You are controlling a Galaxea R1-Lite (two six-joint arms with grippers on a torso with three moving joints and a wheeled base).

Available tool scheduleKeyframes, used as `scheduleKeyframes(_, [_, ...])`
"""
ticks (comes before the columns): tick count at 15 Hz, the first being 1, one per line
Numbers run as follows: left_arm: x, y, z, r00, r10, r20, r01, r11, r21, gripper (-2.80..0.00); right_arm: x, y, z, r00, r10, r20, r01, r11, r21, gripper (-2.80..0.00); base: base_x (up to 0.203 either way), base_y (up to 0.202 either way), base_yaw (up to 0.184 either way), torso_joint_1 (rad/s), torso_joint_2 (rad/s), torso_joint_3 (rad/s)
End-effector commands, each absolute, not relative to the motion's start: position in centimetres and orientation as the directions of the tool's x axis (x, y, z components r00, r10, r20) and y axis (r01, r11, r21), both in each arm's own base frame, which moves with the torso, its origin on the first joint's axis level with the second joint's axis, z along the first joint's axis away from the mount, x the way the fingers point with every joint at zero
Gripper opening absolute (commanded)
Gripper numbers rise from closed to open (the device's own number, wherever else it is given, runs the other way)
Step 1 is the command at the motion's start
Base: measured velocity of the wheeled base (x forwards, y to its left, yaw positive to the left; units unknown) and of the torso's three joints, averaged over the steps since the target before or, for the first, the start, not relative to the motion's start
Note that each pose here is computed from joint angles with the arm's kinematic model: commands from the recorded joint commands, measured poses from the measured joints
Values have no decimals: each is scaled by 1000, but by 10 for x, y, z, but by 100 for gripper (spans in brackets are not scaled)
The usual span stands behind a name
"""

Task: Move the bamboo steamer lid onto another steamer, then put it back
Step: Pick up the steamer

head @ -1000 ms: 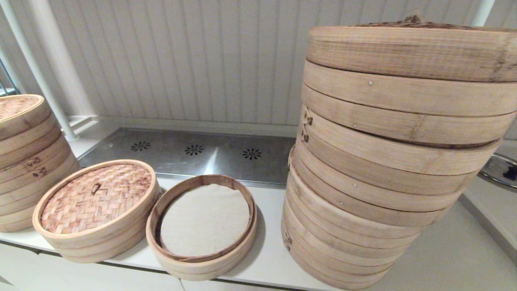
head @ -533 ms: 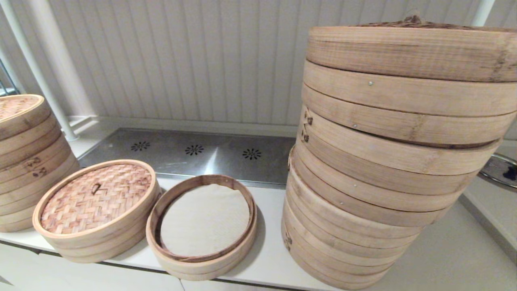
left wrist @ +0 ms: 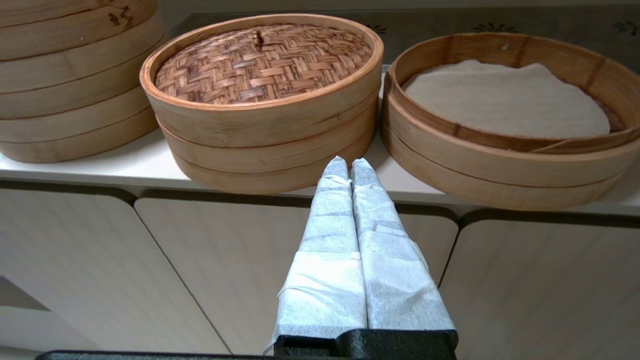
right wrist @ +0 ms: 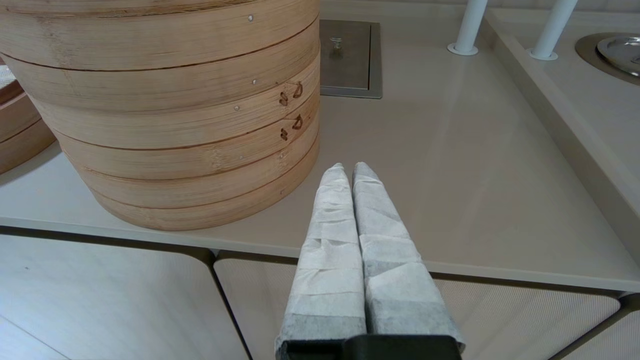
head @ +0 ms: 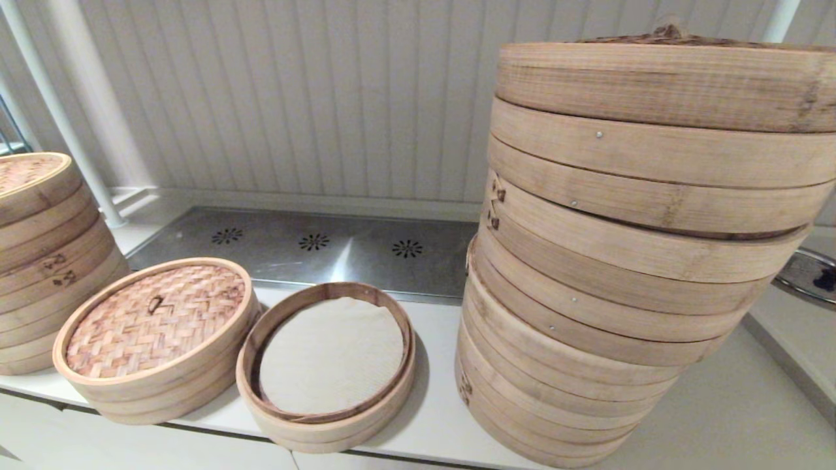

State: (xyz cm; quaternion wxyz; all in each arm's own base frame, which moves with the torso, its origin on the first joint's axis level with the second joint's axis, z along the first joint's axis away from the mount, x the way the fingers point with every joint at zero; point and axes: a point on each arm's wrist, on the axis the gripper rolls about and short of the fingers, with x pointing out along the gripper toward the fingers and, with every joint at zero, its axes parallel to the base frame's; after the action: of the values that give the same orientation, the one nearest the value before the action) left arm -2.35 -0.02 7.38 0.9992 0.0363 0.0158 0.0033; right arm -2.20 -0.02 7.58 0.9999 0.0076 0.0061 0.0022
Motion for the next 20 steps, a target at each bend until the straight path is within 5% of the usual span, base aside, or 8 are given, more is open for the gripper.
scheduleKeyframes(1, [-24, 0, 74, 999, 7, -38, -4, 996, 85, -280, -22, 0, 76, 1000, 5, -12, -4, 1000, 15, -280, 0, 0, 0, 0, 0, 0])
scheduleKeyframes(5, [-28, 0, 117, 1000, 2, 1, -2, 997, 82, -280, -22, 0, 76, 1000, 5, -11, -4, 1000, 15, -280, 0, 0, 0, 0, 0, 0])
scheduleKeyframes(12, [40, 2, 214, 973, 71, -222, -65, 997, 33, -280, -22, 0, 76, 1000, 5, -11, -5, 1000, 15, -280, 0, 0, 0, 0, 0, 0])
scheduleKeyframes(20, [179, 43, 207, 773, 140, -618, -249, 964, -94, -280, -22, 0, 76, 1000, 5, -11, -5, 1000, 15, -280, 0, 0, 0, 0, 0, 0])
